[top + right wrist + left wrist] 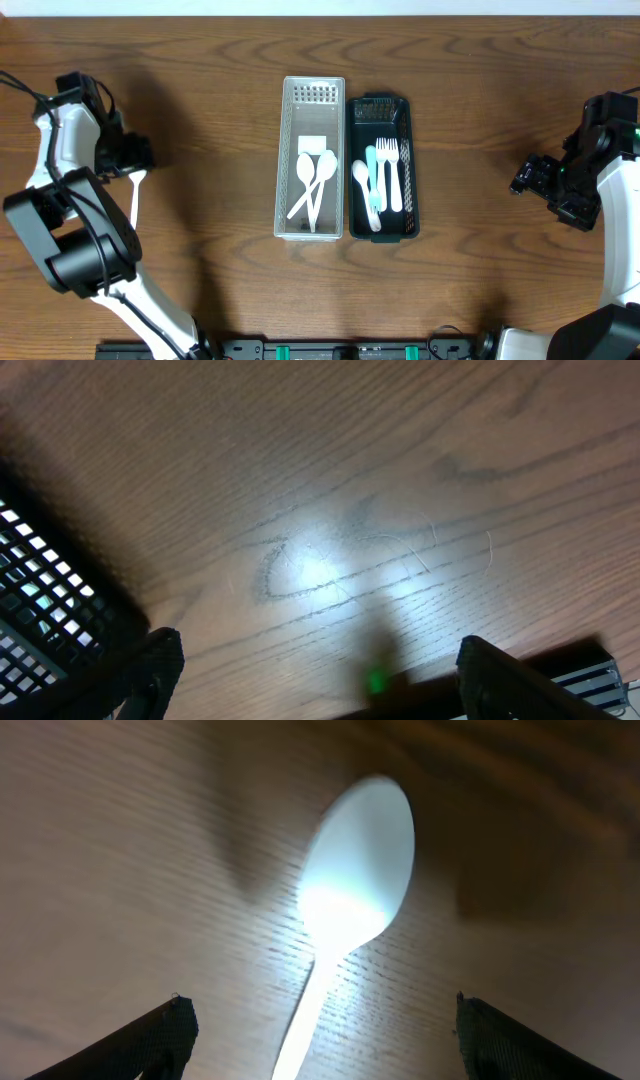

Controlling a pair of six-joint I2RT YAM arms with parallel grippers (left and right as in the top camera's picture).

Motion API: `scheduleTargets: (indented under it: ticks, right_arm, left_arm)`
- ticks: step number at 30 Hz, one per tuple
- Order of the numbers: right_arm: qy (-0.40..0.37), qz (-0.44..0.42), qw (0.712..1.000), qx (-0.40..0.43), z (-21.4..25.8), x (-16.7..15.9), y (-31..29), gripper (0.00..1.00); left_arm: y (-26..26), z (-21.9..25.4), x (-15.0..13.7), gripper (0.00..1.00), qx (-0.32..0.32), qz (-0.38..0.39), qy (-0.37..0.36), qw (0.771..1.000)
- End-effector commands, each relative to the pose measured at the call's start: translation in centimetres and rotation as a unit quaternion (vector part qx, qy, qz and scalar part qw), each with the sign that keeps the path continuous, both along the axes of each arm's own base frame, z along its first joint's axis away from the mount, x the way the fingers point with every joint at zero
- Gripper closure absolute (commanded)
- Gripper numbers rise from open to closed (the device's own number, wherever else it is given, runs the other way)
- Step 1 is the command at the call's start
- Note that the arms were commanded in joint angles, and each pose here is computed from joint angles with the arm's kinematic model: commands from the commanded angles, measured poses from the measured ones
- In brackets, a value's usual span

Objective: Pack container
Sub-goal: 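Move the left gripper to the last white spoon and grasp it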

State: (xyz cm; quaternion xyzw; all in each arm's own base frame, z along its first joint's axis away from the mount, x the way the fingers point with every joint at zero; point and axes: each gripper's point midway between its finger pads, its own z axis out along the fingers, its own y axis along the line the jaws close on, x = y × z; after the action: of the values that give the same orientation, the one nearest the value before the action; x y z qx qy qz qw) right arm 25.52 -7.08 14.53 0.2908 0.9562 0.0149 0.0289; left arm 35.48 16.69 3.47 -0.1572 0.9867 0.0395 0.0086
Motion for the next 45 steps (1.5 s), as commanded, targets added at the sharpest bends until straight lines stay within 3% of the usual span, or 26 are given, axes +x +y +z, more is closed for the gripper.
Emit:
scheduleTargets:
  ticks: [1, 10, 18, 22, 29, 32, 41, 45]
  right_arm:
    - [-0.01, 0.007, 1.0, -0.007, 0.4, 0.0, -0.2, 0.09]
    - [-0.015, 0.011, 1.0, -0.009, 0.4, 0.2, -0.3, 0.08]
    - [-0.015, 0.011, 1.0, -0.009, 0.5, 0.2, -0.3, 0.08]
    - [-0.015, 0.011, 1.0, -0.009, 0.4, 0.2, -0.3, 0.08]
    - [-0.015, 0.011, 1.0, -0.009, 0.4, 0.2, -0.3, 0.08]
    - [-0.015, 0.011, 1.0, -0.009, 0.4, 0.2, -0.3, 0.08]
    - [-0.015, 0.011, 1.0, -0.009, 0.4, 0.2, -0.3, 0.08]
    - [-0.014, 0.011, 1.0, -0.009, 0.4, 0.2, -0.3, 0.08]
  left_arm:
    - [-1.0, -1.6, -0.7, 0.15, -0.026, -0.068, 0.016, 0.997]
    - [-2.5, -3.3, -1.4, 0.09, -0.063, -0.144, 0.015, 0.987]
    - [-2.9, -5.4, -2.1, 0.07, -0.063, -0.145, 0.014, 0.987]
    - [-2.9, -5.6, -2.0, 0.21, -0.064, -0.144, 0.009, 0.987]
    - [-3.0, -5.6, -2.2, 0.56, -0.066, -0.144, 0.012, 0.987]
    - [-3.0, -5.6, -2.2, 0.61, -0.066, -0.143, 0.012, 0.988]
    - [-3.0, -5.6, -2.1, 0.9, -0.065, -0.137, 0.011, 0.988]
    - [-3.0, -5.6, -2.1, 0.94, -0.065, -0.136, 0.011, 0.989]
